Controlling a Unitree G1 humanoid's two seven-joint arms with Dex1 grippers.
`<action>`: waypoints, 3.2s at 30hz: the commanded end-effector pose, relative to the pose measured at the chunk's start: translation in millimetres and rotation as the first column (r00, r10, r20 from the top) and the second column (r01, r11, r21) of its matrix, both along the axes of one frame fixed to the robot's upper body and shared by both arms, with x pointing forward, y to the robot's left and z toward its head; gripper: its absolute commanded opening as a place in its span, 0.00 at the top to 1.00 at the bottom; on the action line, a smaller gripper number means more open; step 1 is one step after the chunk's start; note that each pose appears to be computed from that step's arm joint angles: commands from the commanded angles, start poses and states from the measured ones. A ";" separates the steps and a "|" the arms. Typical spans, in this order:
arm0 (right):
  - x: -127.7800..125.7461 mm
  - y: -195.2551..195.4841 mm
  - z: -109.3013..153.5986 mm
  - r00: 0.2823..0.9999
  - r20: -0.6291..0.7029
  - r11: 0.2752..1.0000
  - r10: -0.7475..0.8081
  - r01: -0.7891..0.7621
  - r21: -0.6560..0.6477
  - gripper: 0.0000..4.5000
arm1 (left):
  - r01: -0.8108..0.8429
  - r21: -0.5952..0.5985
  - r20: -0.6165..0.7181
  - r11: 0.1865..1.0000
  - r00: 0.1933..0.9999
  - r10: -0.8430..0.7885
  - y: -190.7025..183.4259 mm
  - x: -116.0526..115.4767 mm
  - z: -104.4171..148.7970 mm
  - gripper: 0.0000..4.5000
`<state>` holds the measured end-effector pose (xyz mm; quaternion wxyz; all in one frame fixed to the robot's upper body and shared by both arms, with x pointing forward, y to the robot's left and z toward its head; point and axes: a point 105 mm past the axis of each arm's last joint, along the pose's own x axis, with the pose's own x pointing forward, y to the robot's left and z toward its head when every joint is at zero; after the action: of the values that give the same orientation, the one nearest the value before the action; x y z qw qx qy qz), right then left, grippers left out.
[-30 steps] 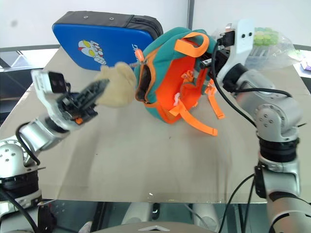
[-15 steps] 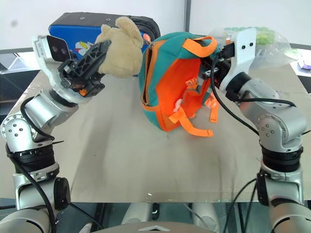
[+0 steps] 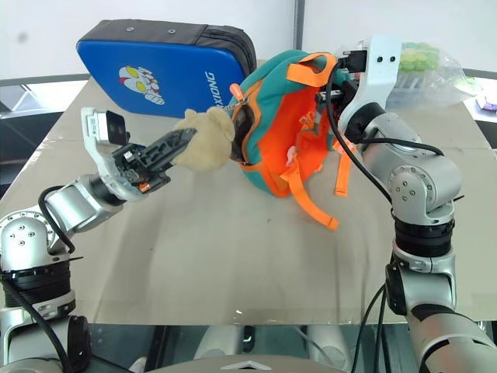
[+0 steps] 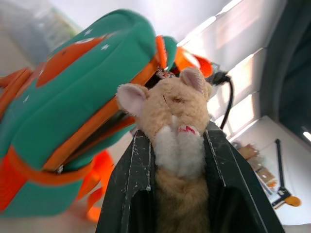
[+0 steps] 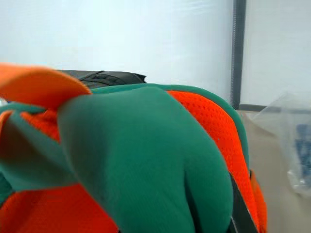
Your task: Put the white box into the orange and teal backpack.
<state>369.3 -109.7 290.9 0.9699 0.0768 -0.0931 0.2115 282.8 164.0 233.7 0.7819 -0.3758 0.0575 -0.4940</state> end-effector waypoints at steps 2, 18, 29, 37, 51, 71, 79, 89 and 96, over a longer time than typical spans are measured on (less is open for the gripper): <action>-4.0 -156.9 38.5 0.791 0.034 0.771 -0.611 0.586 0.248 1.00 | -0.308 0.019 -0.019 0.951 0.951 0.308 71.3 11.0 -15.9 0.89; -16.1 -87.6 46.0 0.929 0.166 0.944 -0.330 0.327 0.045 1.00 | -0.058 -0.201 0.217 0.978 0.971 0.102 9.0 6.7 70.0 0.89; -79.3 -31.0 33.5 0.978 0.188 0.981 0.095 -0.060 -0.185 1.00 | -0.060 -0.252 0.265 0.966 0.956 0.129 -47.1 75.8 118.2 0.89; -85.0 1.5 20.5 0.968 0.159 0.966 0.192 -0.158 -0.203 1.00 | 0.297 -0.074 0.392 0.952 0.886 -0.246 -106.7 31.0 111.0 0.89; -44.8 -21.6 -1.1 0.996 0.037 0.996 -0.083 0.085 -0.038 1.00 | 0.335 -0.042 0.416 0.941 0.862 -0.289 -89.0 9.2 102.8 0.89; -30.5 -142.8 22.8 0.773 -0.037 0.734 -0.633 0.615 0.290 1.00 | -0.130 0.257 0.022 0.958 0.991 0.129 -7.9 33.1 -48.6 0.89; -40.8 -150.0 38.4 0.759 0.011 0.727 -0.651 0.619 0.296 1.00 | -0.273 0.489 -0.119 0.829 0.920 0.373 5.3 73.2 -123.5 0.89; -57.1 -46.3 -13.1 0.991 0.077 0.973 -0.113 0.126 -0.193 1.00 | -0.318 0.345 0.247 0.883 0.939 0.241 -24.2 66.2 -71.5 0.89; -59.2 -66.9 -73.3 0.997 -0.044 0.947 -0.057 0.040 -0.319 0.69 | -0.376 0.439 0.445 0.816 0.880 0.167 -22.6 49.3 -72.3 0.60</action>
<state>312.1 -170.6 208.1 0.9785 -0.0633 -0.0098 0.1958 336.7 140.7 148.8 0.9122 -0.0846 0.0070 -0.4008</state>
